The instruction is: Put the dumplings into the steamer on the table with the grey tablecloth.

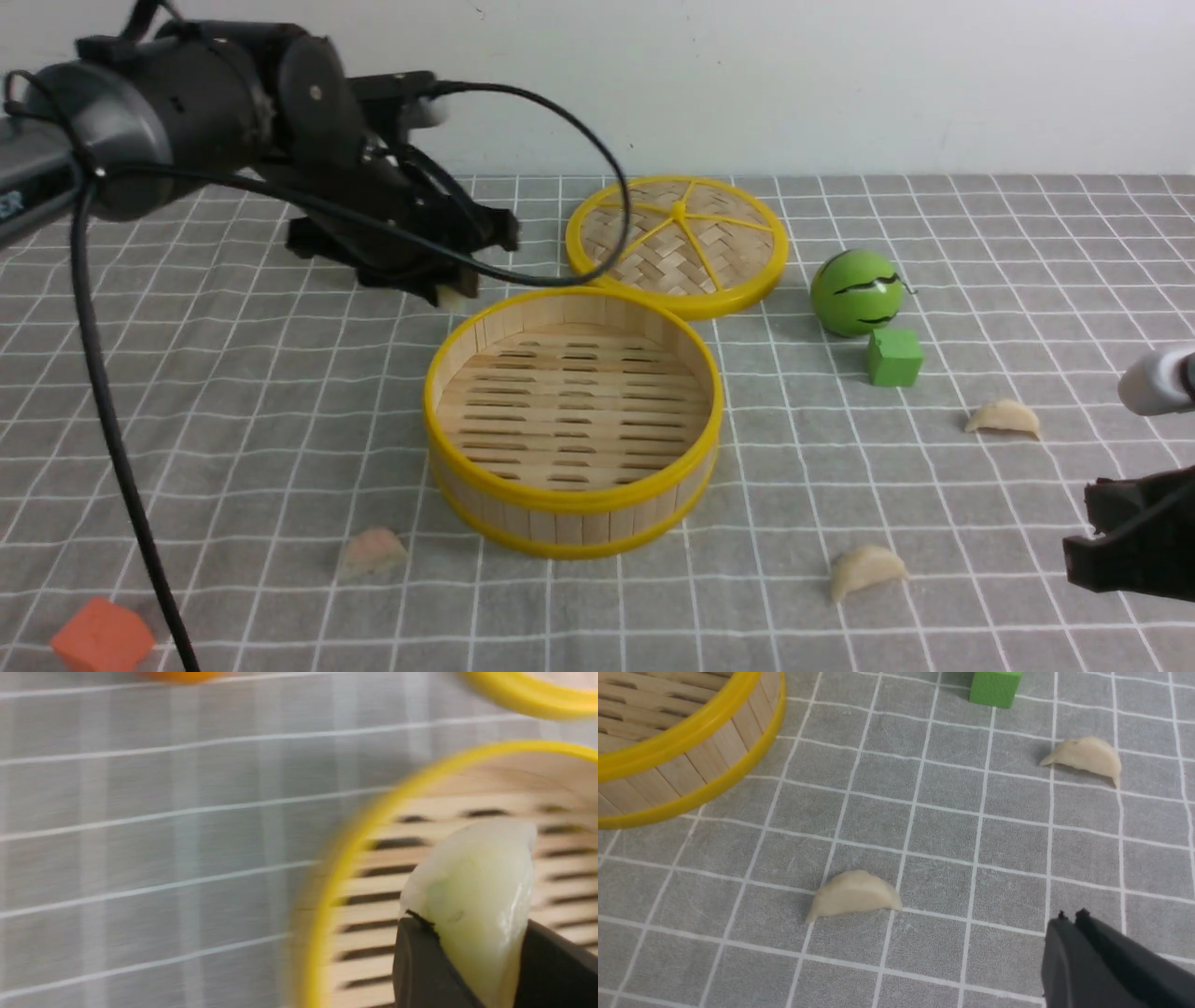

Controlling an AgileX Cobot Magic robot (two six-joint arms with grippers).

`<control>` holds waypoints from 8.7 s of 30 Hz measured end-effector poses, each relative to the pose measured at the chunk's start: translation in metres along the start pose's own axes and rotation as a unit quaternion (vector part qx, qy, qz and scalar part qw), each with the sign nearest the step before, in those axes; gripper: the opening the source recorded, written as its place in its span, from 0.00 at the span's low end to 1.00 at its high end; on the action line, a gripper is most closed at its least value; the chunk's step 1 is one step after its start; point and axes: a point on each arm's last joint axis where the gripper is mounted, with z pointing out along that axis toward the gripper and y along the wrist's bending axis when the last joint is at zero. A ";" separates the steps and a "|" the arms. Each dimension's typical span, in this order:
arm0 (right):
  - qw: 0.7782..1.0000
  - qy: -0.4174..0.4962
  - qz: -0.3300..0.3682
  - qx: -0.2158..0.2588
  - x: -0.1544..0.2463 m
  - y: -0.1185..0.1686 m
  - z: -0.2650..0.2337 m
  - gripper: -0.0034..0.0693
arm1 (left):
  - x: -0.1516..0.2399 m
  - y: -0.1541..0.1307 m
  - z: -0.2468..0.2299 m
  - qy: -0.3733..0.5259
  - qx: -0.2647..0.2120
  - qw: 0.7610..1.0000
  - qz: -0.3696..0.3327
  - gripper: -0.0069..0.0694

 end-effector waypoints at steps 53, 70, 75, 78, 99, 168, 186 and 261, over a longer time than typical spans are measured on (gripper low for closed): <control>0.997 0.032 0.071 -0.017 0.005 0.004 0.004 0.09 | 0.111 0.033 0.021 0.284 -0.023 0.937 0.200 0.33; 0.997 0.038 0.060 -0.016 0.006 0.004 0.007 0.11 | 0.056 -0.006 0.020 0.103 0.103 0.988 0.052 0.35; 0.997 0.062 0.035 -0.013 0.009 0.004 0.011 0.16 | 0.059 -0.002 0.027 0.109 0.089 0.988 0.067 0.59; 0.996 0.080 0.033 -0.012 0.005 0.004 0.010 0.25 | 0.059 -0.001 0.027 0.111 0.083 0.987 0.077 0.68; 0.971 0.174 0.138 0.091 -0.089 -0.064 0.163 0.77 | 0.069 -0.012 -0.243 -0.010 0.062 0.994 0.093 0.07; 0.971 0.127 -0.141 -0.144 -0.160 0.174 0.214 0.95 | 0.258 0.055 -0.214 -0.198 -0.013 0.978 0.059 0.07; 0.931 0.354 -0.072 -0.061 -0.033 0.075 0.152 0.75 | 0.259 0.054 -0.213 -0.190 -0.003 0.981 0.047 0.08; 0.975 -0.113 -0.154 -0.113 -0.156 0.076 -0.108 0.05 | 0.257 0.054 -0.213 -0.208 -0.002 0.977 0.051 0.16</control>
